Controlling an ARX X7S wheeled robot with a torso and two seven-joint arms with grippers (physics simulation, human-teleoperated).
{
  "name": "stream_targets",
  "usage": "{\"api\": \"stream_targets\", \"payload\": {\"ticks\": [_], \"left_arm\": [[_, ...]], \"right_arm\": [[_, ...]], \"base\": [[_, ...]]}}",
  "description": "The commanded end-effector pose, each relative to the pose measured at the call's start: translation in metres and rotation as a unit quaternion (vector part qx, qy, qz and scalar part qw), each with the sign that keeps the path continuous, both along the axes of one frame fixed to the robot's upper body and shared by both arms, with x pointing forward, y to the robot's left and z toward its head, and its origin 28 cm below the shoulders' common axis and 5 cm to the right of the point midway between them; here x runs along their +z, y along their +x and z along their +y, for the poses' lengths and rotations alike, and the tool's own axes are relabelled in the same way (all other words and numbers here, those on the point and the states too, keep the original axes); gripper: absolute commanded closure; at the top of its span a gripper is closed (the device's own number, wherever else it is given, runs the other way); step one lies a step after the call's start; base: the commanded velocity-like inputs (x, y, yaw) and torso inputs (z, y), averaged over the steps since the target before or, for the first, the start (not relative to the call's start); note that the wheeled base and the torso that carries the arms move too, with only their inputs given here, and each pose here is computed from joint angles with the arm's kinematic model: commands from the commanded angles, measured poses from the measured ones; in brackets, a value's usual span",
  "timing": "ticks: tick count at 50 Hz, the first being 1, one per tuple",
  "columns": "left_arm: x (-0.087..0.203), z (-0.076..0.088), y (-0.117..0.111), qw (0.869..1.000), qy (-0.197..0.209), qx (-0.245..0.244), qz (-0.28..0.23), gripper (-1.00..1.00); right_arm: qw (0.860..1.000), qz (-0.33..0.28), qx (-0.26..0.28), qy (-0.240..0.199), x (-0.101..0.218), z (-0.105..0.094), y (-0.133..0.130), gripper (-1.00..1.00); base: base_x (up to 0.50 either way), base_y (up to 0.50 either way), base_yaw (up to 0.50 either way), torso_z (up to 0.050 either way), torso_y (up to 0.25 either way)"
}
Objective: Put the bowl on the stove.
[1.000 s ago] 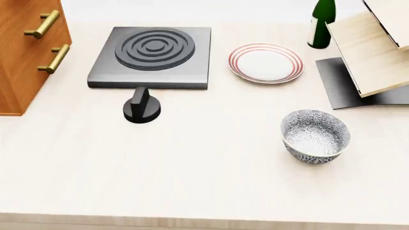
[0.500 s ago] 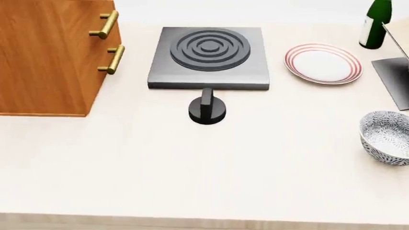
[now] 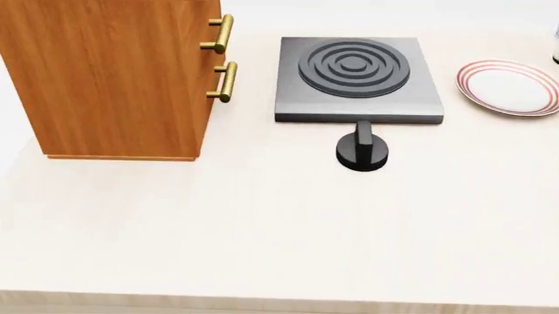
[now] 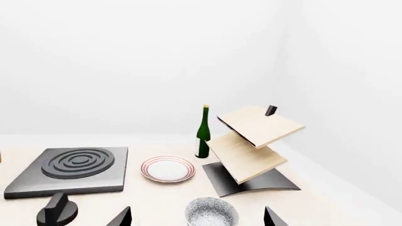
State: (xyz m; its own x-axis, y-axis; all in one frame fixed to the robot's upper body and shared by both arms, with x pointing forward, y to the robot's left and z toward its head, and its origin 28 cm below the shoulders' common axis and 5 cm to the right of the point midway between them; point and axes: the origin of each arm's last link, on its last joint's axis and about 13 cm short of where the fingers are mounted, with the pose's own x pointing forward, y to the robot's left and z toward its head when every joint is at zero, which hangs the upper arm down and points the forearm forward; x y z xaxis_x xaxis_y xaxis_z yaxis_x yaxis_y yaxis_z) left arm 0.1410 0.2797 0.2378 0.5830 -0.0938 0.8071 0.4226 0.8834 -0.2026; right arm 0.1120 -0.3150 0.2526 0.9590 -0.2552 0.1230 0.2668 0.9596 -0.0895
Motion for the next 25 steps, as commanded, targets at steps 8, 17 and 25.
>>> {"api": "stream_targets", "payload": {"ticks": [8,17,25], "left_arm": [[-0.0026,0.0026,0.0004,1.000,0.007,0.011,-0.006,-1.00],[-0.0025,0.0022,0.0002,1.000,0.008,0.008,-0.006,-1.00],[-0.0033,0.0022,0.0003,1.000,0.010,0.008,-0.006,-1.00]], "right_arm": [[1.000,0.003,-0.009,0.015,-0.0081,-0.0027,-0.0027,-1.00],[1.000,0.001,-0.016,0.018,-0.0104,-0.0034,-0.0021,-1.00],[1.000,0.002,-0.016,0.018,-0.0122,-0.0036,-0.0021,-1.00]], "base": [[0.00,0.00,0.00,0.000,0.000],[0.04,-0.10,0.00,0.000,0.000],[0.31,-0.37,0.00,0.000,0.000]]}}
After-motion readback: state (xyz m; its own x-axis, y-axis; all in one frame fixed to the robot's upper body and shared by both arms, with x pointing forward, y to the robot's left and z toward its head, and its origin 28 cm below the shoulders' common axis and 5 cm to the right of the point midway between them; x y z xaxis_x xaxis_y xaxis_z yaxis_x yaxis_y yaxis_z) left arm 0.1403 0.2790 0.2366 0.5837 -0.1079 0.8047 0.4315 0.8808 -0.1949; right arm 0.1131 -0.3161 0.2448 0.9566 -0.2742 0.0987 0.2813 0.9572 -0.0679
